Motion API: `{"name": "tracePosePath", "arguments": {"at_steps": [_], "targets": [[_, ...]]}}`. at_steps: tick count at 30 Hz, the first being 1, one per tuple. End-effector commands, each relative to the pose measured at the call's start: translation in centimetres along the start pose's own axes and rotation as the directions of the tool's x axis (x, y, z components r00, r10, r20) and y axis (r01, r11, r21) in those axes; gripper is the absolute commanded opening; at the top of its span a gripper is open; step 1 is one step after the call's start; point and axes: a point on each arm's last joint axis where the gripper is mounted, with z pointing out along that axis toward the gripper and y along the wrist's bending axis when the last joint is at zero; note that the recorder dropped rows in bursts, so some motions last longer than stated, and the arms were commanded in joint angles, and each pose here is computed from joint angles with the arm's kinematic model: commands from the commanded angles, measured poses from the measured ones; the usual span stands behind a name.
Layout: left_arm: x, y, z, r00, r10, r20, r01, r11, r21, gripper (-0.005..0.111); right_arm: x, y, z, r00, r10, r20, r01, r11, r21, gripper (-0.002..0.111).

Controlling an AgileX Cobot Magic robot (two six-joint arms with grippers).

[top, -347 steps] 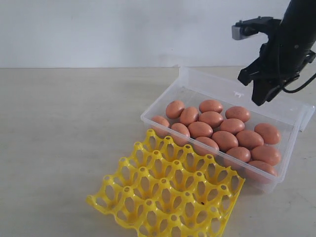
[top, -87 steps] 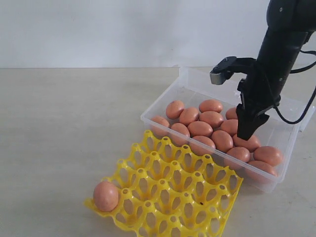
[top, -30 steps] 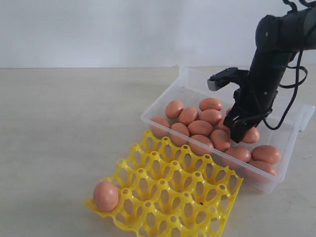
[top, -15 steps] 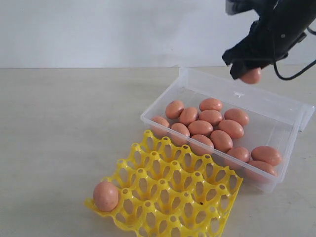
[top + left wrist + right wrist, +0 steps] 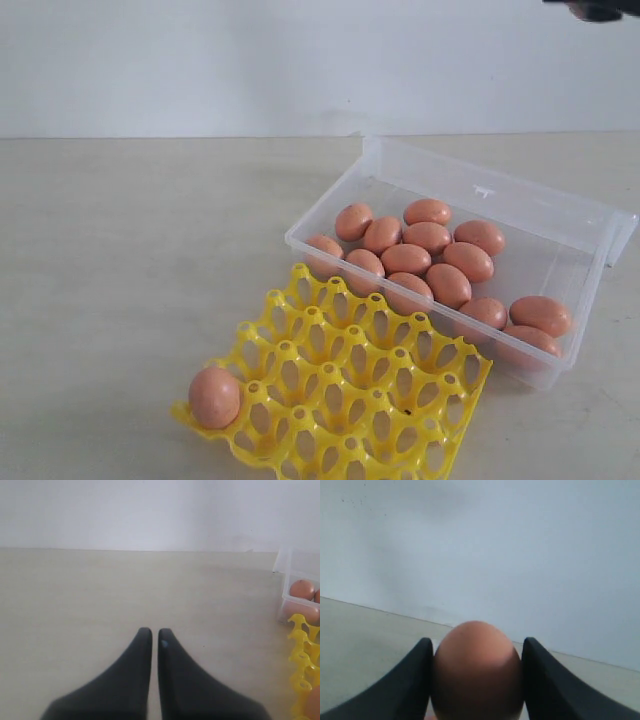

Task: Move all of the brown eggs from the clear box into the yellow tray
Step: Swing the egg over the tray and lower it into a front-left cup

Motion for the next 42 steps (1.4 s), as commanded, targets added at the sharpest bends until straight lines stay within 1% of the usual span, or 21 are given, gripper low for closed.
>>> {"name": "tracePosePath", "arguments": {"at_steps": [1, 4, 5, 7, 9, 11, 14, 17, 18, 20, 23, 24, 26, 29, 30, 31, 34, 35, 36, 39, 42], "targets": [[0.0, 0.0, 0.0, 1.0, 0.007, 0.008, -0.007, 1.0, 0.004, 0.004, 3.1, 0.0, -2.5, 0.987, -0.158, 0.039, 0.156, 0.987, 0.049, 0.0], [0.0, 0.0, 0.0, 1.0, 0.007, 0.008, -0.007, 1.0, 0.004, 0.004, 5.8, 0.2, -3.0, 0.945, -0.327, -0.023, 0.328, 0.944, 0.035, 0.0], [0.0, 0.0, 0.0, 1.0, 0.007, 0.008, -0.007, 1.0, 0.004, 0.004, 6.8, 0.3, -3.0, 0.902, -0.428, -0.052, 0.429, 0.903, 0.019, 0.0], [0.0, 0.0, 0.0, 1.0, 0.007, 0.008, -0.007, 1.0, 0.004, 0.004, 7.7, 0.3, -3.0, 0.825, -0.562, -0.062, 0.564, 0.826, 0.016, 0.0], [0.0, 0.0, 0.0, 1.0, 0.007, 0.008, -0.007, 1.0, 0.004, 0.004, 8.1, 0.2, -2.7, 0.744, -0.665, -0.064, 0.667, 0.744, 0.025, 0.0], [0.0, 0.0, 0.0, 1.0, 0.007, 0.008, -0.007, 1.0, 0.004, 0.004, 8.0, 0.1, -2.1, 0.678, -0.733, -0.06, 0.735, 0.676, 0.045, 0.0], [0.0, 0.0, 0.0, 1.0, 0.007, 0.008, -0.007, 1.0, 0.004, 0.004, 8.4, 1.1, -1.1, 0.61, -0.791, -0.047, 0.792, 0.611, -0.004, 0.0], [0.0, 0.0, 0.0, 1.0, 0.007, 0.008, -0.007, 1.0, 0.004, 0.004, 8.2, 3.2, 0.0, 0.592, -0.806, 0.007, 0.804, 0.59, -0.082, 0.0], [0.0, 0.0, 0.0, 1.0, 0.007, 0.008, -0.007, 1.0, 0.004, 0.004, 8.0, 4.0, 0.2, 0.578, -0.816, 0.032, 0.813, 0.571, -0.111, 0.0], [0.0, 0.0, 0.0, 1.0, 0.007, 0.008, -0.007, 1.0, 0.004, 0.004, 7.8, 6.3, 0.5, 0.509, -0.854, 0.103, 0.854, 0.487, -0.186, 0.0], [0.0, 0.0, 0.0, 1.0, 0.007, 0.008, -0.007, 1.0, 0.004, 0.004, 8.2, 9.6, 0.4, 0.357, -0.906, 0.23, 0.923, 0.304, -0.237, 0.0], [0.0, 0.0, 0.0, 1.0, 0.007, 0.008, -0.007, 1.0, 0.004, 0.004, 8.5, 10.5, 0.3, 0.316, -0.911, 0.265, 0.936, 0.253, -0.244, 0.0], [0.0, 0.0, 0.0, 1.0, 0.007, 0.008, -0.007, 1.0, 0.004, 0.004, 9.1, 12.0, 0.3, 0.271, -0.91, 0.313, 0.945, 0.19, -0.267, 0.0], [0.0, 0.0, 0.0, 1.0, 0.007, 0.008, -0.007, 1.0, 0.004, 0.004, 10.1, 13.6, 0.4, 0.271, -0.899, 0.344, 0.934, 0.159, -0.319, 0.0], [0.0, 0.0, 0.0, 1.0, 0.007, 0.008, -0.007, 1.0, 0.004, 0.004, 10.6, 14.2, 0.5, 0.323, -0.887, 0.331, 0.911, 0.197, -0.362, 0.0], [0.0, 0.0, 0.0, 1.0, 0.007, 0.008, -0.007, 1.0, 0.004, 0.004, 10.9, 14.5, 0.5, 0.385, -0.871, 0.306, 0.883, 0.25, -0.398, 0.0], [0.0, 0.0, 0.0, 1.0, 0.007, 0.008, -0.007, 1.0, 0.004, 0.004, 11.7, 15.2, 0.6, 0.655, -0.743, 0.135, 0.688, 0.513, -0.514, 0.0], [0.0, 0.0, 0.0, 1.0, 0.007, 0.008, -0.007, 1.0, 0.004, 0.004, 11.8, 15.2, 0.6, 0.731, -0.679, 0.067, 0.602, 0.596, -0.531, 0.0], [0.0, 0.0, 0.0, 1.0, 0.007, 0.008, -0.007, 1.0, 0.004, 0.004, 11.8, 15.2, 0.7, 0.788, -0.616, 0.008, 0.523, 0.663, -0.535, 0.0], [0.0, 0.0, 0.0, 1.0, 0.007, 0.008, -0.007, 1.0, 0.004, 0.004, 11.6, 15.0, 0.8, 0.878, -0.469, -0.09, 0.369, 0.785, -0.497, 0.0], [0.0, 0.0, 0.0, 1.0, 0.007, 0.008, -0.007, 1.0, 0.004, 0.004, 11.1, 14.4, 1.3, 0.944, -0.3, -0.14, 0.226, 0.892, -0.392, 0.0]]}}
